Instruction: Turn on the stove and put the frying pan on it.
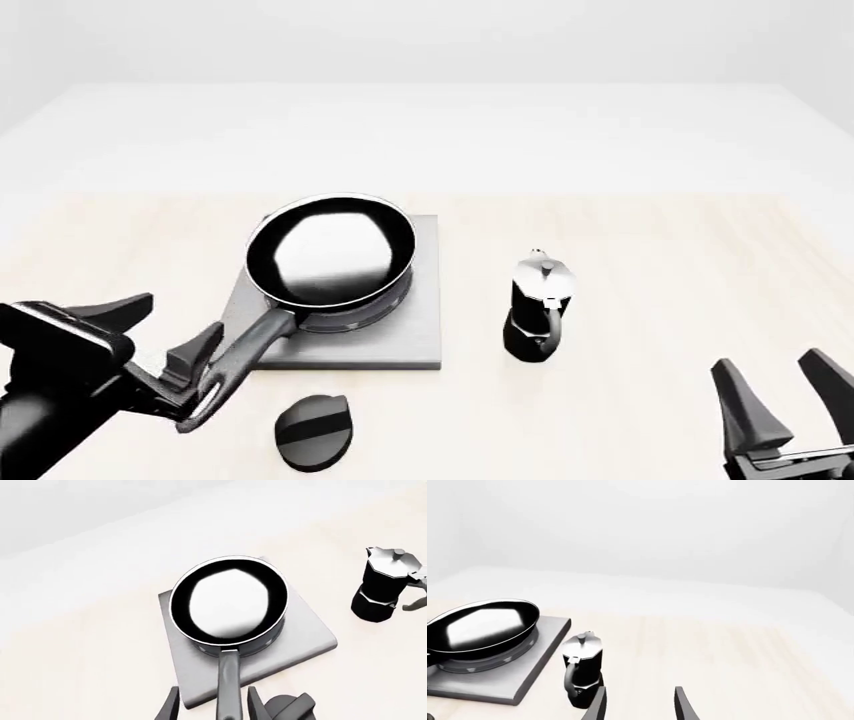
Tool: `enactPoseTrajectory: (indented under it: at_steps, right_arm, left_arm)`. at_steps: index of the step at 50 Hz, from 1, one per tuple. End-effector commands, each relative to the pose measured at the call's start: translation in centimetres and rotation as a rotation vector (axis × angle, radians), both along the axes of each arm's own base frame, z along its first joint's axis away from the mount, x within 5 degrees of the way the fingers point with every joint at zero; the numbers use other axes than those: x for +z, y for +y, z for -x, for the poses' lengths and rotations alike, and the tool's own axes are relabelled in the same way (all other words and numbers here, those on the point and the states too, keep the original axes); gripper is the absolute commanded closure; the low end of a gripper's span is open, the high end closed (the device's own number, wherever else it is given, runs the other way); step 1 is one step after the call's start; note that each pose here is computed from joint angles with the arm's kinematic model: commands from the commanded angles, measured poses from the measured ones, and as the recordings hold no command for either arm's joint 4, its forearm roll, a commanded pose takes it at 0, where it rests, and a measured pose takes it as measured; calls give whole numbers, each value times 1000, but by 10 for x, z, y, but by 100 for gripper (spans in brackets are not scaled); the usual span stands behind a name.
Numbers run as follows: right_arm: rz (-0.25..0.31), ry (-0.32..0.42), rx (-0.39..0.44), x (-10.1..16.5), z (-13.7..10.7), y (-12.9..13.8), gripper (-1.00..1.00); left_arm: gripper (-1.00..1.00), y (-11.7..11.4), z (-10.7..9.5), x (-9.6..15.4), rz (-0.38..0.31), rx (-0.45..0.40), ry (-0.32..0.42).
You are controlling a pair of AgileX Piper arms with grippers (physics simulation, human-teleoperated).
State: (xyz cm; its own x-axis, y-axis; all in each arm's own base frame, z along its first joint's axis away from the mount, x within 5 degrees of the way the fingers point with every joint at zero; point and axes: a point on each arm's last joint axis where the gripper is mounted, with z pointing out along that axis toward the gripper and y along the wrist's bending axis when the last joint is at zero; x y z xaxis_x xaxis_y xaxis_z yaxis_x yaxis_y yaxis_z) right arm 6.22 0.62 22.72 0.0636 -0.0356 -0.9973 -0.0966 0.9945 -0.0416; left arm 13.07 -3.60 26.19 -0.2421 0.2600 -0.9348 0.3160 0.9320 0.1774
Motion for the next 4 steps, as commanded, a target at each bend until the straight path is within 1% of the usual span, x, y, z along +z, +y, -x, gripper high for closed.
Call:
enactPoseTrajectory:
  at_steps: [1, 4]
  right_arm:
    - [-2, -6, 4, 2, 2, 0, -100]
    - [-3, -9, 5, 4, 2, 0, -100]
  left_arm:
    - [-100, 8, 26, 30, 29, 15, -68]
    - [-100, 12, 36, 34, 28, 18, -78]
